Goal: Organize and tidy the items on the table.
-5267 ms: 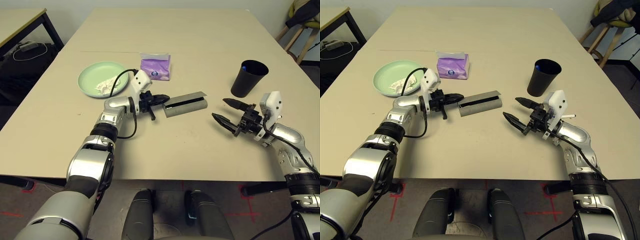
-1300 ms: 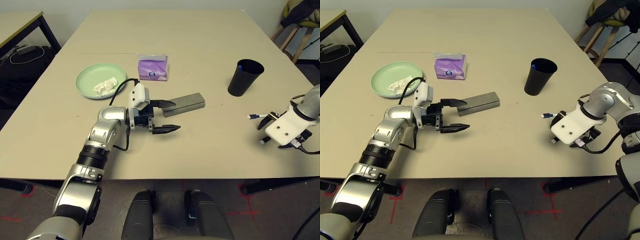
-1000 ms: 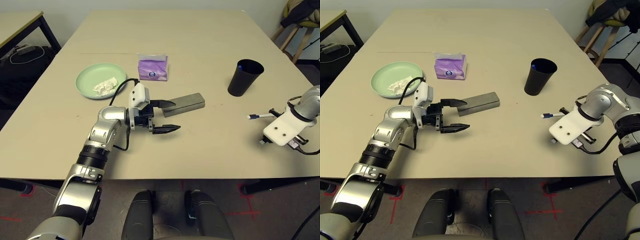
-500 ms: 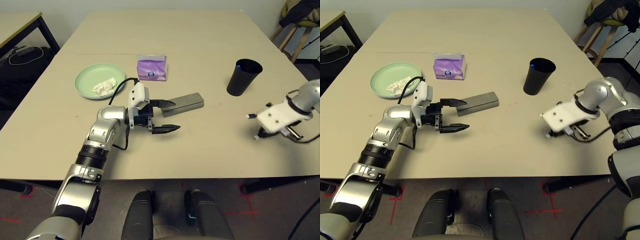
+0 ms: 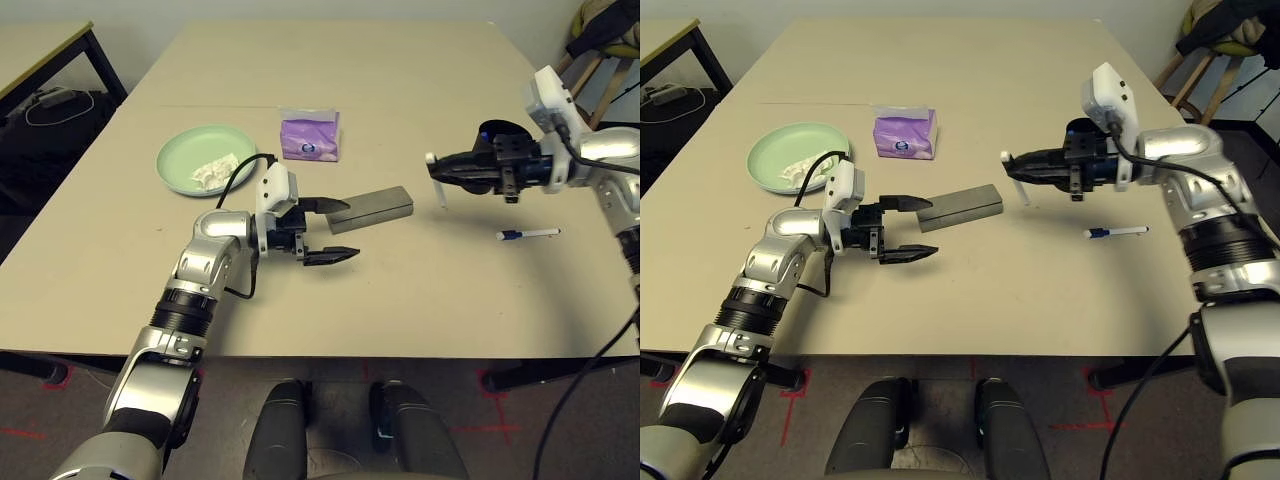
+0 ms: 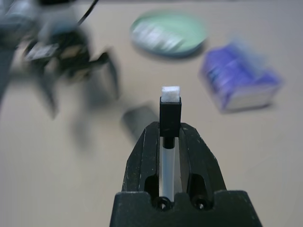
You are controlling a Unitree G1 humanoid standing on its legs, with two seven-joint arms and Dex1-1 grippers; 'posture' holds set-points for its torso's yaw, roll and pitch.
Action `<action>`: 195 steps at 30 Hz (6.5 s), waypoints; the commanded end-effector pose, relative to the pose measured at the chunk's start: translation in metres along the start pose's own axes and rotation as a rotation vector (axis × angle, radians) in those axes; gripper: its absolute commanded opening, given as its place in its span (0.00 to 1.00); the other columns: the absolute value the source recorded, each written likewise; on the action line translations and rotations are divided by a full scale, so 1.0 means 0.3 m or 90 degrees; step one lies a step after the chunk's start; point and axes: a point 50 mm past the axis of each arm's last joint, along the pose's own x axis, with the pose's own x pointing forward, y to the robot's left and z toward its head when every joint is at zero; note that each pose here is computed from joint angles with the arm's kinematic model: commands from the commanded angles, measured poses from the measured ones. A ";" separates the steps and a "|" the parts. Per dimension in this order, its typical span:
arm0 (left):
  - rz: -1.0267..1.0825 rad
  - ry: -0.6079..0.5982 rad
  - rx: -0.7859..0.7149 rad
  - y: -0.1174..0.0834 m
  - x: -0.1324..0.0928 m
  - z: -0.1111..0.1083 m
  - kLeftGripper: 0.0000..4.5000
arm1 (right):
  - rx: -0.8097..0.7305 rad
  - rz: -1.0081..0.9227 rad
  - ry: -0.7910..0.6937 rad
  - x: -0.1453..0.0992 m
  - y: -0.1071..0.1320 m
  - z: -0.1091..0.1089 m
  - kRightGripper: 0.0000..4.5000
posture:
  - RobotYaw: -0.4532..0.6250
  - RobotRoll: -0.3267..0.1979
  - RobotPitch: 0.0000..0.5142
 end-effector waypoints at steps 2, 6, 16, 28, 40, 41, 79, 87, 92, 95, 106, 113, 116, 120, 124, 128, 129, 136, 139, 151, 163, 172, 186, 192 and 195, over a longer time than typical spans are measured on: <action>0.037 0.007 -0.005 0.024 -0.003 -0.006 1.00 | 0.024 -0.149 -0.112 0.002 -0.020 0.040 0.09 | 0.53 0.62 0.20; 0.051 0.010 -0.008 0.034 -0.006 -0.008 1.00 | 0.031 -0.246 -0.184 -0.001 -0.053 0.087 0.09 | 0.53 0.62 0.19; 0.070 -0.002 0.003 0.065 -0.003 0.016 1.00 | 0.021 -0.429 -0.193 -0.017 -0.129 0.150 0.09 | 0.53 0.62 0.17; 0.083 -0.011 -0.002 0.075 -0.008 0.017 1.00 | 0.082 -0.700 -0.127 -0.079 -0.198 0.119 0.09 | 0.53 0.62 0.17; 0.101 -0.030 -0.007 0.079 -0.010 0.022 1.00 | 0.096 -0.746 -0.061 -0.070 -0.188 0.073 0.09 | 0.53 0.62 0.17; 0.101 -0.030 -0.007 0.079 -0.010 0.022 1.00 | 0.099 -0.746 -0.057 -0.069 -0.185 0.068 0.09 | 0.53 0.62 0.17; 0.095 -0.013 -0.004 0.074 -0.019 0.018 1.00 | 0.127 -0.744 -0.007 -0.056 -0.163 0.018 0.99 | 0.54 0.62 0.18; 0.096 -0.012 0.000 0.072 -0.019 0.016 1.00 | 0.047 -0.413 -0.001 -0.009 -0.108 0.003 0.99 | 0.54 0.62 0.19; 0.093 -0.009 0.006 0.065 -0.020 0.013 1.00 | -0.022 -0.163 0.081 -0.053 -0.062 -0.037 0.99 | 0.54 0.62 0.21; 0.090 -0.009 0.010 0.060 -0.019 0.012 1.00 | -0.058 -0.106 0.150 -0.081 -0.061 -0.069 0.99 | 0.54 0.62 0.23; 0.035 -0.049 0.008 0.033 -0.002 0.029 1.00 | -0.174 0.118 0.520 -0.214 -0.063 -0.188 0.99 | 0.55 0.62 0.26; 0.001 -0.040 -0.001 0.001 -0.013 0.019 1.00 | -0.248 0.154 0.666 -0.248 -0.100 -0.180 0.99 | 0.57 0.62 0.28; -0.003 -0.030 -0.002 -0.003 -0.019 0.012 1.00 | -0.274 0.164 0.705 -0.249 -0.111 -0.171 0.99 | 0.57 0.62 0.29; 0.000 -0.022 0.003 -0.004 -0.021 0.007 1.00 | -0.314 0.200 0.747 -0.244 -0.117 -0.161 0.99 | 0.59 0.62 0.31; 0.006 -0.025 -0.003 -0.014 -0.020 0.003 1.00 | -0.345 0.218 0.768 -0.239 -0.122 -0.150 0.99 | 0.60 0.62 0.32; 0.015 -0.027 -0.009 -0.022 -0.025 0.001 1.00 | -0.350 0.242 0.777 -0.237 -0.121 -0.145 0.99 | 0.61 0.62 0.34; 0.018 -0.027 -0.010 -0.024 -0.027 0.002 1.00 | -0.347 0.251 0.777 -0.237 -0.118 -0.147 0.99 | 0.62 0.62 0.34; 0.032 -0.026 -0.018 -0.035 -0.041 0.003 1.00 | -0.296 0.287 0.758 -0.231 -0.101 -0.157 0.99 | 0.63 0.62 0.37; 0.035 -0.025 -0.019 -0.039 -0.048 0.004 1.00 | -0.289 0.290 0.761 -0.233 -0.102 -0.153 0.99 | 0.64 0.62 0.39; 0.043 -0.023 -0.023 -0.041 -0.052 0.006 1.00 | -0.300 0.299 0.791 -0.247 -0.111 -0.133 0.99 | 0.64 0.62 0.44; 0.051 -0.025 -0.024 -0.036 -0.051 0.006 1.00 | -0.305 0.325 0.847 -0.285 -0.115 -0.122 0.99 | 0.64 0.62 0.43; 0.053 -0.024 -0.025 -0.038 -0.049 0.006 1.00 | -0.318 0.318 0.855 -0.277 -0.106 -0.168 0.99 | 0.64 0.62 0.44; 0.053 -0.023 -0.022 -0.032 -0.046 0.008 1.00 | -0.287 0.319 0.842 -0.285 -0.099 -0.174 0.03 | 0.63 0.62 0.42; 0.051 -0.024 -0.020 -0.022 -0.038 0.011 1.00 | -0.273 0.301 0.824 -0.290 -0.107 -0.151 0.02 | 0.62 0.62 0.38; 0.050 -0.024 -0.017 -0.014 -0.037 0.012 1.00 | -0.238 0.285 0.776 -0.285 -0.112 -0.119 0.02 | 0.61 0.62 0.35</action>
